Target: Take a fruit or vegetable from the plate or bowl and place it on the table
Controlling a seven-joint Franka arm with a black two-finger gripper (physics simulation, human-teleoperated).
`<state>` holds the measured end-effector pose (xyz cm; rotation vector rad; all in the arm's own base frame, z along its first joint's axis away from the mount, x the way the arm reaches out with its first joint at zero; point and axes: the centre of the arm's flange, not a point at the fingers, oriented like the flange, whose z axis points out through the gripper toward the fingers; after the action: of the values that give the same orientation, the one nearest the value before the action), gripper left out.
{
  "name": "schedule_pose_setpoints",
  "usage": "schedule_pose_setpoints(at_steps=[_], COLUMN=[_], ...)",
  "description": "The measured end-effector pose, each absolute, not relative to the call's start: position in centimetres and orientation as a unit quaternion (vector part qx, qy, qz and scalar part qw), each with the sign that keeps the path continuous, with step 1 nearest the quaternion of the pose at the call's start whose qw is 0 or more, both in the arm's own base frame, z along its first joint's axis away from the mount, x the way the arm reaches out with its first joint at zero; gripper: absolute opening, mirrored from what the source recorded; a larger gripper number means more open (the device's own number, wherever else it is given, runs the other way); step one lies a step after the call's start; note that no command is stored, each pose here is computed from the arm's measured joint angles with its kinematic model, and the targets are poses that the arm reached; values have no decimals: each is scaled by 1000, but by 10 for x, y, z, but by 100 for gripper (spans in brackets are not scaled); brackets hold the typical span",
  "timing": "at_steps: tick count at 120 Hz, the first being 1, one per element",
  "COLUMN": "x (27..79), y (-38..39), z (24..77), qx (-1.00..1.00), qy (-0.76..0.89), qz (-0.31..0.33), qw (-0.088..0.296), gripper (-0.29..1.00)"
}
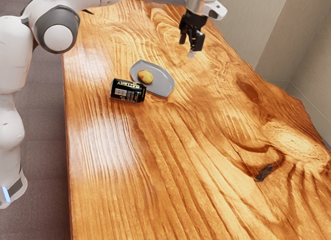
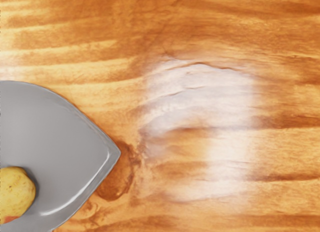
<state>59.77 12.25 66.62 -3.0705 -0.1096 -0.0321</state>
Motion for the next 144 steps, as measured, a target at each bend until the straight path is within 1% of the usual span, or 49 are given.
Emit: schedule_pose_setpoints(at_steps=[22,40,50,58,72,83,92,104,116,128,144], x=[599,599,597,585,537,512,508,517,516,510,480], y=[130,118,116,118,134,130,125,109,111,151,232], z=[663,657,658,661,657,684,693,681,665,643,649], qx=[-999,-999,-1000,-1000,-999,-996,-988,-972,-950,-916,-877], qy=[-39,-21,-9,1,-18,-76,-144,-224,-300,-387,-467], qz=[-9,-1,1,9,26,-6,-18,-3,18,29,9], qw=[34,35,22,11,-14,-36,-55,-74,-83,-99,-111], gripper=[70,70,70,70,70,70,70,70,70,70,70])
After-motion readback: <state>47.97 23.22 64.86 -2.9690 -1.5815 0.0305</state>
